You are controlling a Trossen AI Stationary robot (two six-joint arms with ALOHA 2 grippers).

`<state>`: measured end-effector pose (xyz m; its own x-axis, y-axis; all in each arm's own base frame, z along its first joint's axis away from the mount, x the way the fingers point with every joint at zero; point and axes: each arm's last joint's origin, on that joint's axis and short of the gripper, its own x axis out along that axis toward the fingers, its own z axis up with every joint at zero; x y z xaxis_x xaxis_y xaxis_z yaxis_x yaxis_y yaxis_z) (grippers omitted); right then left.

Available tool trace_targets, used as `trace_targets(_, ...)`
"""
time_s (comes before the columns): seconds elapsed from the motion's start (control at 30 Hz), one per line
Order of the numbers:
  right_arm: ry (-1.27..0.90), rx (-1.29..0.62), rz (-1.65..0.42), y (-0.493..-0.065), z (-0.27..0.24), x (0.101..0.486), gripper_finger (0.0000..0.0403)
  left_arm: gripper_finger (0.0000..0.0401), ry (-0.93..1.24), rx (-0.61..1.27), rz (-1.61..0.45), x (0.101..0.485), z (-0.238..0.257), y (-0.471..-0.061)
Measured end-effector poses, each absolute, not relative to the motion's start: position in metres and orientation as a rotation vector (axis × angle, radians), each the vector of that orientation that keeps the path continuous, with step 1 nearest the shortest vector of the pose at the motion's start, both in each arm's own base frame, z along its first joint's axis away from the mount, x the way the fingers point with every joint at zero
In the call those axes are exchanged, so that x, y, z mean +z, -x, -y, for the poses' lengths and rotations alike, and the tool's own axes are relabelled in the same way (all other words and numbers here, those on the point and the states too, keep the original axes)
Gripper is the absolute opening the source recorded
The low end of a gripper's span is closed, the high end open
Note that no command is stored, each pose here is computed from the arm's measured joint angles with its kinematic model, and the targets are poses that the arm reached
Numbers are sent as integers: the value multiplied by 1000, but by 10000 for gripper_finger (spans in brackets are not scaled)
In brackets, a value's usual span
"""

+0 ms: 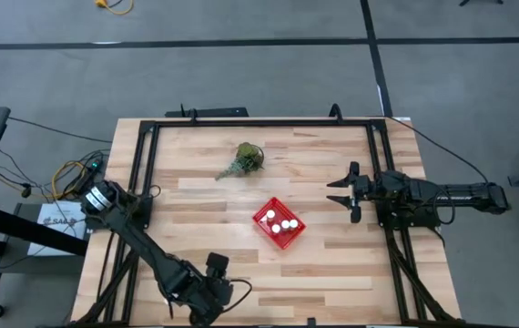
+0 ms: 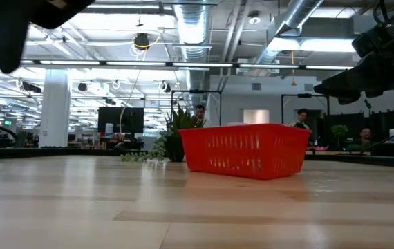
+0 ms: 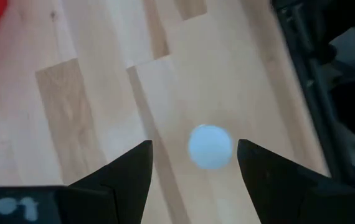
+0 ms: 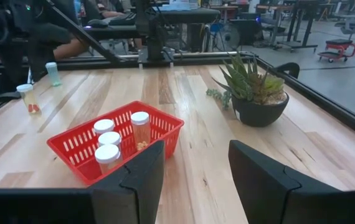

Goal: Pick and place pill bottles into a basket
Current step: Put the yellow pill bottle into the red bin

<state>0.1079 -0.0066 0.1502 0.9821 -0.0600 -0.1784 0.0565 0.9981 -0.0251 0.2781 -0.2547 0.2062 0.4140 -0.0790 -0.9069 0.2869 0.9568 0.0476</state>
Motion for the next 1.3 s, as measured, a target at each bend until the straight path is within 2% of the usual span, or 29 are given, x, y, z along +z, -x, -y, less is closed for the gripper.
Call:
trace_targets(0.77,20,-58,-187,-108,7,150,173,220,-150,-299,-1174,178,248,-292)
trace_targets(0.9,20,-59,-187,-108,7,150,173,194,-150,-299,-1175,178,248,-292)
trace_targets(1.17,20,-59,-187,-108,7,150,173,113,-156,-292,-1170,178,243,-296)
trace_targets(1.3,20,-58,-187,-108,7,150,173,94,-168,-270,-1161,178,235,-303)
